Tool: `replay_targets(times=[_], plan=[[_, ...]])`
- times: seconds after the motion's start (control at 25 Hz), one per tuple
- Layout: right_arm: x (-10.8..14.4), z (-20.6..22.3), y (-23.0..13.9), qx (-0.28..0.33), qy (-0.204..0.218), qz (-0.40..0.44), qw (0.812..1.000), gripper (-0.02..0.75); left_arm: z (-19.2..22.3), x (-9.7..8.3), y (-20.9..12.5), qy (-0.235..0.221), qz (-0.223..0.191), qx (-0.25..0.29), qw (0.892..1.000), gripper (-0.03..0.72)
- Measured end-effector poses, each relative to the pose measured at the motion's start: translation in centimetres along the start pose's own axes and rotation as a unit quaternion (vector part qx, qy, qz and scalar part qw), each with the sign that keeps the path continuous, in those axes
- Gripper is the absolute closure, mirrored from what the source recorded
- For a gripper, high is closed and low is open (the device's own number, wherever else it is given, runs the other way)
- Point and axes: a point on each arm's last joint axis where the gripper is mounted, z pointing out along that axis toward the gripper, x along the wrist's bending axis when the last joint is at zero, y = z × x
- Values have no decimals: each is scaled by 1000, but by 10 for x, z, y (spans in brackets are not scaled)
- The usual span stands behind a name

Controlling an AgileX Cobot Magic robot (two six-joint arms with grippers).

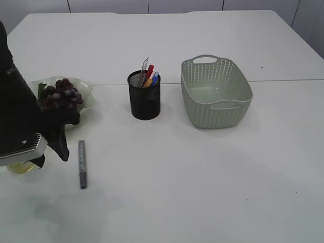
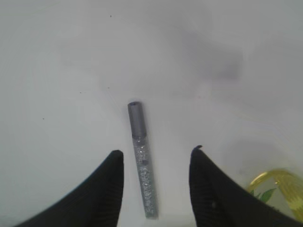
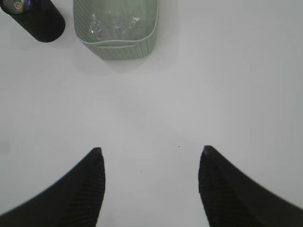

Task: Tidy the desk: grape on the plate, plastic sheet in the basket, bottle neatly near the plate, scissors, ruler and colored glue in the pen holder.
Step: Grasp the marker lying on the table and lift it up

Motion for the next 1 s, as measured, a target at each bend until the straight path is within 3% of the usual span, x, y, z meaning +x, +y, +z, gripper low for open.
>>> replay_targets(times=[0.28,0.64,1.0], plan=[[0,-7,-3,-11,1,0,1000,279,1,13,5,37,-13,-6,999,240],[0,-7,-3,-11,1,1,1000,280,2,19,4,66,-34,-5,997,233],[0,-7,-3,-11,1,1,1000,279,28,19,-5,58,-46,-9,997,233]])
